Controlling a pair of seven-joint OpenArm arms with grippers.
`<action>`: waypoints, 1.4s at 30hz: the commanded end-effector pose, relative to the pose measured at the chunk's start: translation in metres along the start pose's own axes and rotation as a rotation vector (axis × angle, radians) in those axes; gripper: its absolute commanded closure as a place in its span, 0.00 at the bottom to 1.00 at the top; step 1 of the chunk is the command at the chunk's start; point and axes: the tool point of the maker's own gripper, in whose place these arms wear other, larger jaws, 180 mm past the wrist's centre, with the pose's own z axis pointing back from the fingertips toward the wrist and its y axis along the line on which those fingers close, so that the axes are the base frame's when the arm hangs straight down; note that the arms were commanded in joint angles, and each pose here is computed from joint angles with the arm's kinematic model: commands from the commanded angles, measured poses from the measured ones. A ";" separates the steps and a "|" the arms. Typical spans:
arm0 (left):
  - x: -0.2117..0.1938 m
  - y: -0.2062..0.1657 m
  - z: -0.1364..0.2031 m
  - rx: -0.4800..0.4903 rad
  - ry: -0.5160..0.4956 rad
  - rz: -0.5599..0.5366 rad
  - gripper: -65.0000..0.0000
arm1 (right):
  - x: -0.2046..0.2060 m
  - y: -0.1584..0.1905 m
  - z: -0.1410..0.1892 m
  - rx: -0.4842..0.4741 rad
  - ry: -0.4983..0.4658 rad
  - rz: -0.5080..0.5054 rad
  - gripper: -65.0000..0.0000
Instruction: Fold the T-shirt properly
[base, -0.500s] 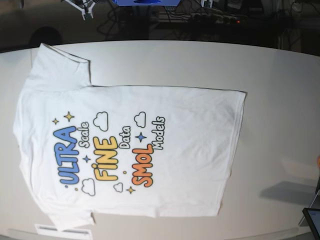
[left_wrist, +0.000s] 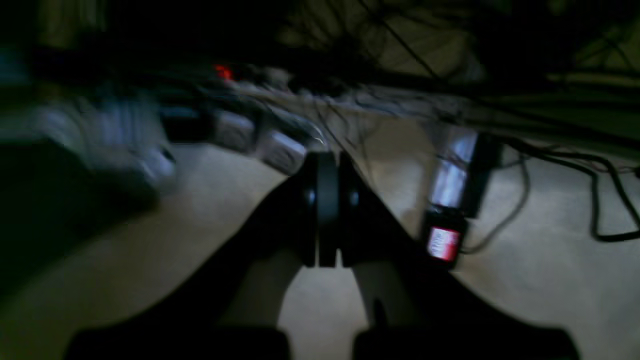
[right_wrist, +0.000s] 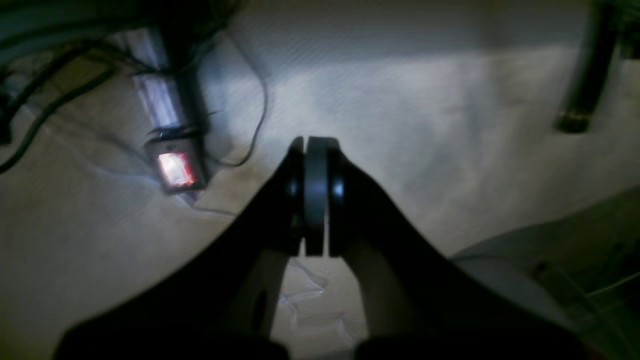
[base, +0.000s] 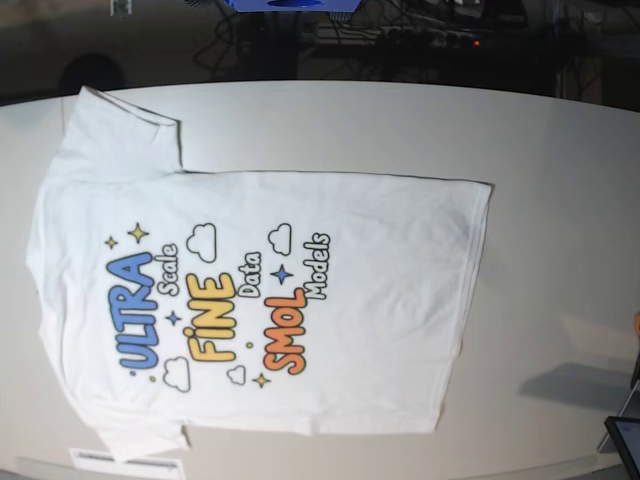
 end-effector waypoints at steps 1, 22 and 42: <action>0.002 -0.001 0.002 -0.010 0.000 -0.009 1.00 | 0.004 -0.001 0.007 0.001 -0.007 -0.002 1.00; -0.068 -0.040 -0.041 -0.074 0.352 -0.155 1.00 | -0.017 0.016 -0.063 0.020 0.254 -0.028 1.00; 0.134 0.043 0.115 0.130 -0.372 -0.289 1.00 | 0.062 -0.101 0.090 -0.260 -0.233 -0.097 1.00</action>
